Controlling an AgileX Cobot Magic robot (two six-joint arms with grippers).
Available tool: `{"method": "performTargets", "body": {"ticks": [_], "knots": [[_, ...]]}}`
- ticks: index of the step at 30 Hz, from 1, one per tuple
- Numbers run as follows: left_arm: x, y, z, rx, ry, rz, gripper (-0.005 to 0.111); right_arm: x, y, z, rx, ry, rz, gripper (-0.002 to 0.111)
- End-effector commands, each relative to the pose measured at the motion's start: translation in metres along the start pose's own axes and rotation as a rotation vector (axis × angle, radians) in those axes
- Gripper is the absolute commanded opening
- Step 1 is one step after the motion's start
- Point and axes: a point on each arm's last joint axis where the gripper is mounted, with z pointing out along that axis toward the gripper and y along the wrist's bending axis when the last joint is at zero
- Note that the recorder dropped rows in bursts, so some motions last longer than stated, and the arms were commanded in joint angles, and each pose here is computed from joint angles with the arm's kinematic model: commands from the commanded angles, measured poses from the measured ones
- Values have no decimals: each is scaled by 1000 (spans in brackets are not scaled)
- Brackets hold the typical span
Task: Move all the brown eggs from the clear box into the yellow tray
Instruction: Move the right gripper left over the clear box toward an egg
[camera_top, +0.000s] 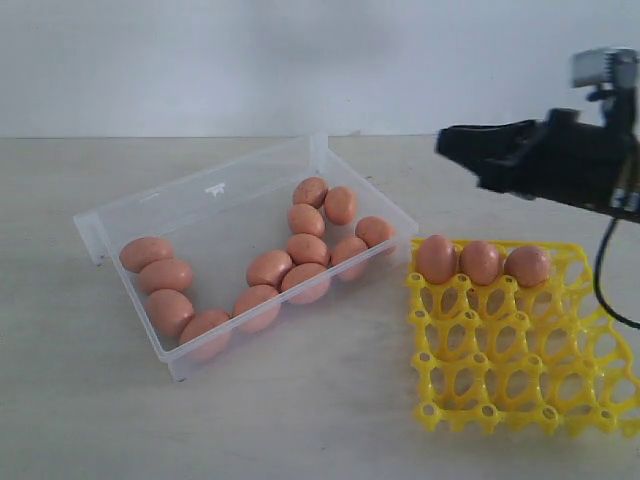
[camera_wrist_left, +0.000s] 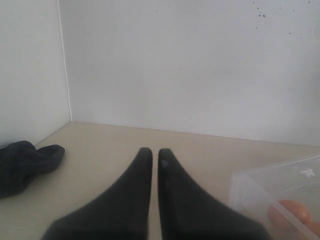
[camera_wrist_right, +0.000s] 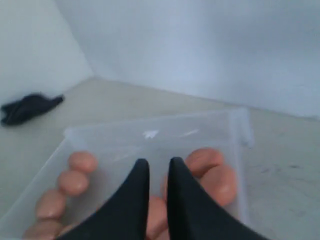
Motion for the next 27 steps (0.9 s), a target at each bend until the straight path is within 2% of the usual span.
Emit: {"method": "performTargets", "body": {"ticks": [1,4,5,6,8,10,12,14,17,19,20,22,23,26,27], "knots": [[-3,0,0,-1,-20,3,4,-9,44,64,-70,299,-158,0],[-3,0,0,-1,-20,3,4,-19,60,107,99,416,-277,0],[-3,0,0,-1,-20,3,4,-22,68,120,98,427,-330,0],[-3,0,0,-1,-20,3,4,-24,78,132,69,435,-372,0],[-3,0,0,-1,-20,3,4,-29,96,151,-7,408,-319,0],[-3,0,0,-1,-20,3,4,-24,114,165,-117,411,-304,0],[-3,0,0,-1,-20,3,4,-14,122,177,-158,424,-330,0],[-3,0,0,-1,-20,3,4,-2,111,187,-42,441,-382,0],[-3,0,0,-1,-20,3,4,8,82,192,259,427,-278,0],[-3,0,0,-1,-20,3,4,9,72,191,370,408,-250,2],[-3,0,0,-1,-20,3,4,8,71,191,382,405,-252,5],[-3,0,0,-1,-20,3,4,10,75,192,320,424,-282,17],[-3,0,0,-1,-20,3,4,11,78,193,273,439,-323,27],[-3,0,0,-1,-22,3,4,12,79,193,259,449,-363,49],[-3,0,0,-1,-22,3,4,12,78,193,262,448,-364,52]]}}
